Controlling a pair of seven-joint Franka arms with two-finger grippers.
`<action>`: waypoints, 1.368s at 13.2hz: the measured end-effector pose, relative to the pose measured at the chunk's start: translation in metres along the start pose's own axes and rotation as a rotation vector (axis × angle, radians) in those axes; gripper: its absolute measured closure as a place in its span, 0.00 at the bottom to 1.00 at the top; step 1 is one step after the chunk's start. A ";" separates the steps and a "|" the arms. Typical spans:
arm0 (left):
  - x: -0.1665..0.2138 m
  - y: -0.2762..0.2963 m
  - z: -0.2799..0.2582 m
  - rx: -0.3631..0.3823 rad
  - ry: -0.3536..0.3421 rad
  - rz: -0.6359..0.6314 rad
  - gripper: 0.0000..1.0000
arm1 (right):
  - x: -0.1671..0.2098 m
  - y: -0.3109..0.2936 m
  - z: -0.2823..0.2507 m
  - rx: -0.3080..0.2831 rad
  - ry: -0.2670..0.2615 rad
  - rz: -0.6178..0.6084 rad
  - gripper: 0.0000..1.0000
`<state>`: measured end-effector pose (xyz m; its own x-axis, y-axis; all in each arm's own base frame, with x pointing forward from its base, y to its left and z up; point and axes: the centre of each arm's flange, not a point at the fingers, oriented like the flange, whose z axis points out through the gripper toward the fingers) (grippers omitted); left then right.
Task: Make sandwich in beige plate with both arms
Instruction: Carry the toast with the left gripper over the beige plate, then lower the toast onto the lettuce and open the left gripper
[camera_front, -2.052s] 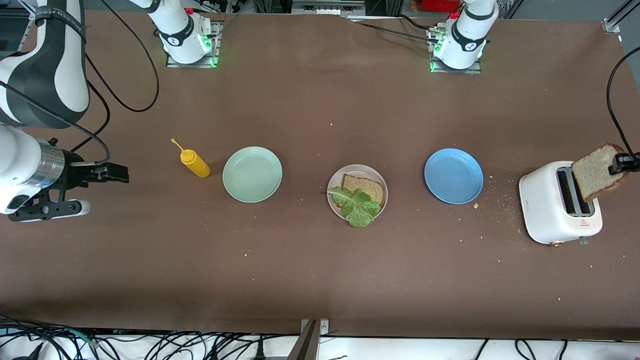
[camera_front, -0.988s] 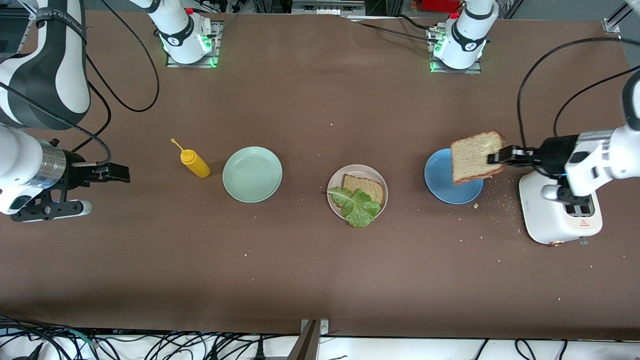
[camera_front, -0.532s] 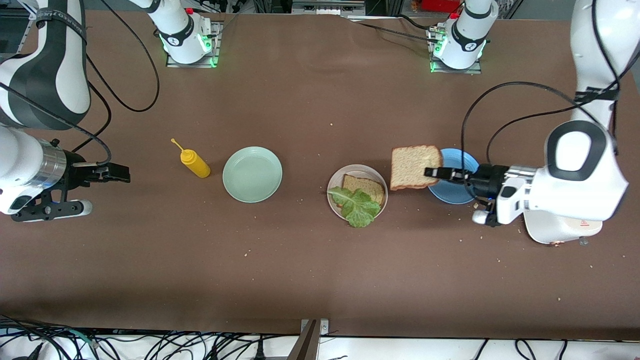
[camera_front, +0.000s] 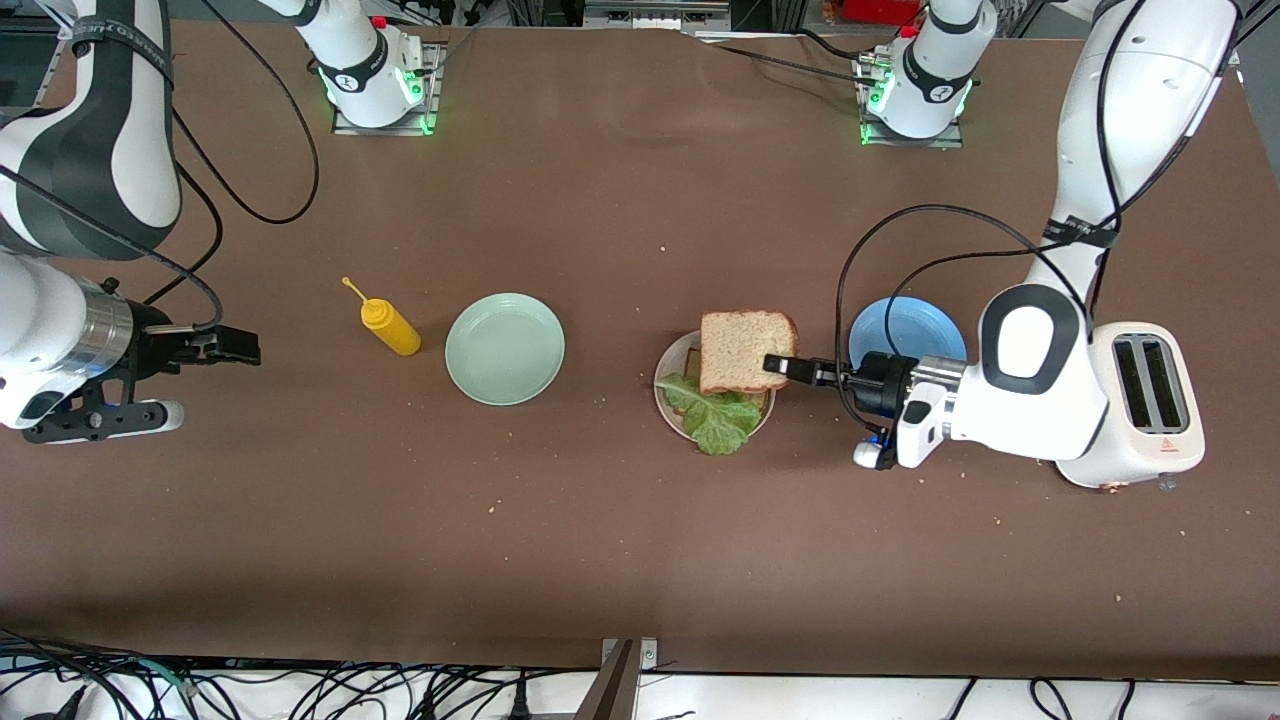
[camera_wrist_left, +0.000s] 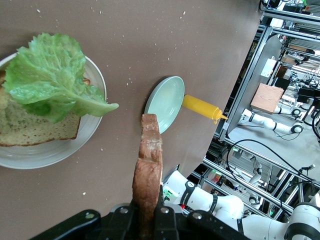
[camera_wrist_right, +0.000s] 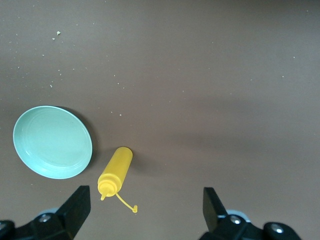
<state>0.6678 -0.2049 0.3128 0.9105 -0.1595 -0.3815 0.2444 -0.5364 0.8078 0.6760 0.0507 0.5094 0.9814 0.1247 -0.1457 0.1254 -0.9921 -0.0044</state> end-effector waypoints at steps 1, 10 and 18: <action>0.003 -0.003 0.009 0.003 0.000 -0.004 0.91 | 0.000 0.000 0.000 0.000 0.000 0.000 0.00; 0.027 -0.045 0.071 0.027 0.019 0.001 0.91 | 0.000 0.000 0.000 0.000 0.000 0.000 0.00; 0.039 -0.094 0.086 0.033 0.030 0.054 0.78 | 0.000 0.000 0.000 0.000 0.000 0.000 0.00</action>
<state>0.6514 -0.2320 0.1837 0.9319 -0.1641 -0.3234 0.1839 -0.5549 0.8114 0.6760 0.0507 0.5094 0.9814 0.1247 -0.1458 0.1254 -0.9921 -0.0045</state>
